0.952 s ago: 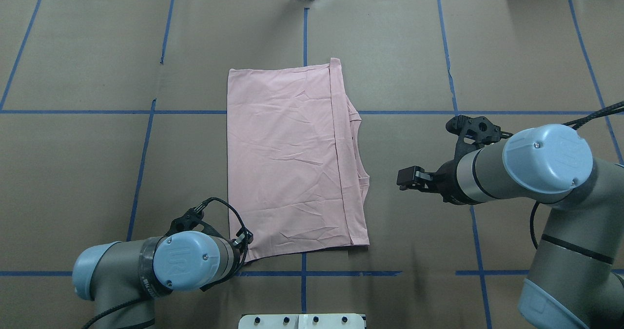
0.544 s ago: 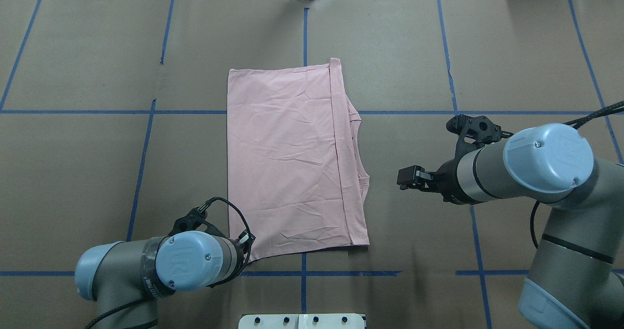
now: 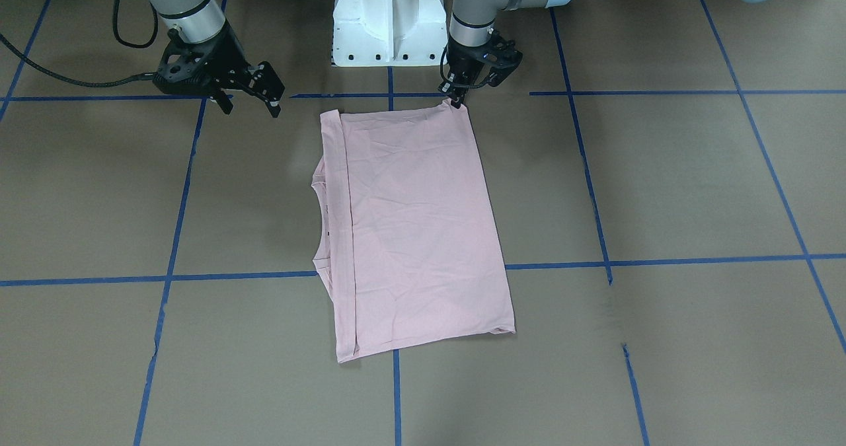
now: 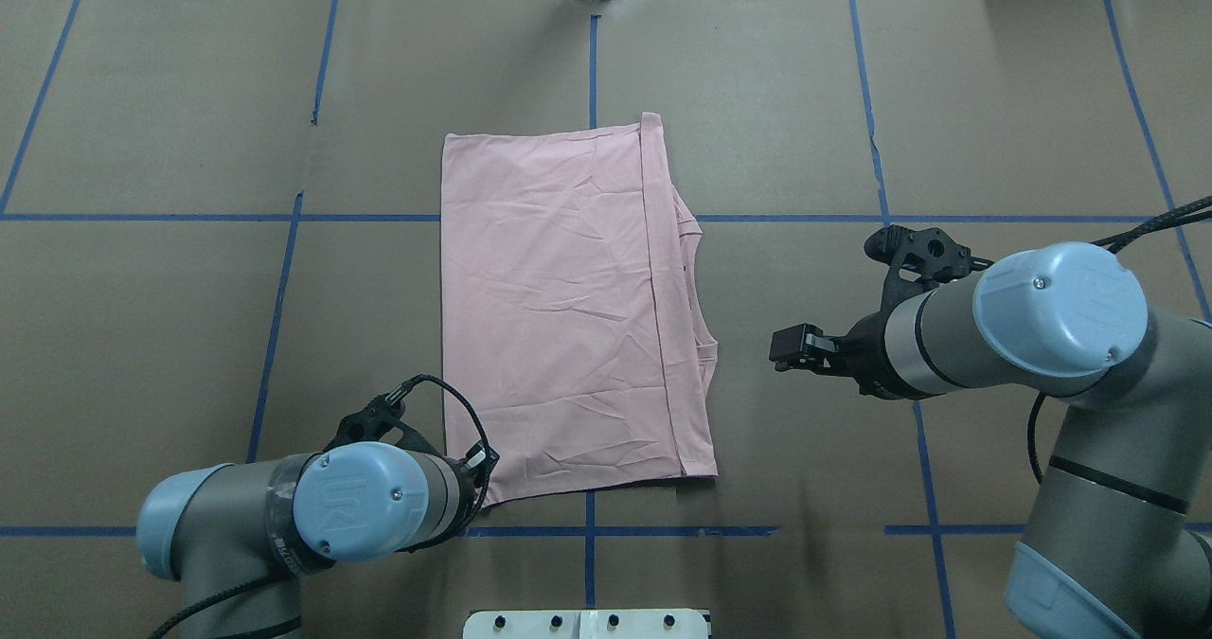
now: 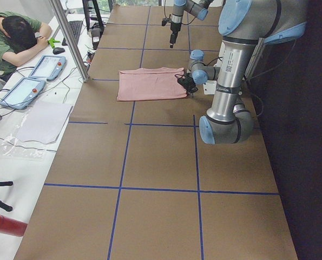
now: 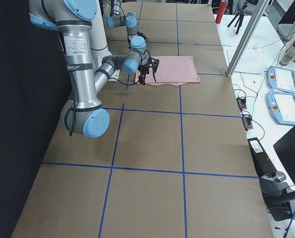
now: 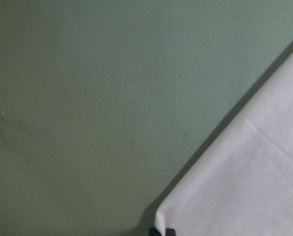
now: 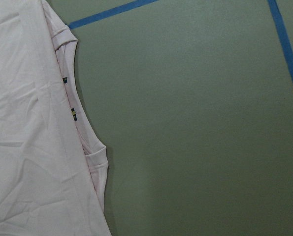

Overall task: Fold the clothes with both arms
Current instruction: 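Grasp the shirt's nearest corner with the left gripper, then lower the right gripper onto the shirt's other near corner and grasp it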

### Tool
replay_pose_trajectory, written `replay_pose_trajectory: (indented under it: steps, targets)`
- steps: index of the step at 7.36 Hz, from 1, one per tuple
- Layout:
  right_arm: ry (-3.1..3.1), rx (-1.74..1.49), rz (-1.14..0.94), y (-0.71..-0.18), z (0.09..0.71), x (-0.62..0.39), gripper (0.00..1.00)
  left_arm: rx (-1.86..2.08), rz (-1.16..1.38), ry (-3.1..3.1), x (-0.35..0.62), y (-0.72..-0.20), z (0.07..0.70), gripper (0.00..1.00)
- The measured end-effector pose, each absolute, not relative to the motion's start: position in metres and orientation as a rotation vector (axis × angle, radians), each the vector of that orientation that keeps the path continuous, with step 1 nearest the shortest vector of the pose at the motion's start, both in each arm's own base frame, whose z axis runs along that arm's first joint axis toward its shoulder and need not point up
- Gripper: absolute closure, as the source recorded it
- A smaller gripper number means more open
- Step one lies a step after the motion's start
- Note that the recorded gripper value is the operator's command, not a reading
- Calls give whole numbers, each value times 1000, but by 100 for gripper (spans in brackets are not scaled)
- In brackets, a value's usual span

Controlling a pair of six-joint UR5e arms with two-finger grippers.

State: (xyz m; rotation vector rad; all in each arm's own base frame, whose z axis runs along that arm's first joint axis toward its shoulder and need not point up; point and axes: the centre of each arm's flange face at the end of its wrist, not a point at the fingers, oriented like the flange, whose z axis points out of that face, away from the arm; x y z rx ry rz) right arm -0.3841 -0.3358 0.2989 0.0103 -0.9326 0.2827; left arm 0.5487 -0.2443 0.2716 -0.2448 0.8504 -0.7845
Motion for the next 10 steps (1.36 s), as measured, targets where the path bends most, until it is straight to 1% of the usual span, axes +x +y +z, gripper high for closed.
replay_pose_trajectory:
  steps: [3,5,8,10]
  targets:
    - [-925,-48,368,-346,291,-437,0,-198,-700,891,533,-252,259,100]
    - [-895,-73,446,-342,287,-489,0,-192,-699,896,531,-256,258,100]
    - [-821,-128,527,-334,274,-539,0,-189,-703,897,529,-259,258,100]
    - [-780,-151,547,-329,273,-563,0,-187,-705,898,528,-261,258,100]
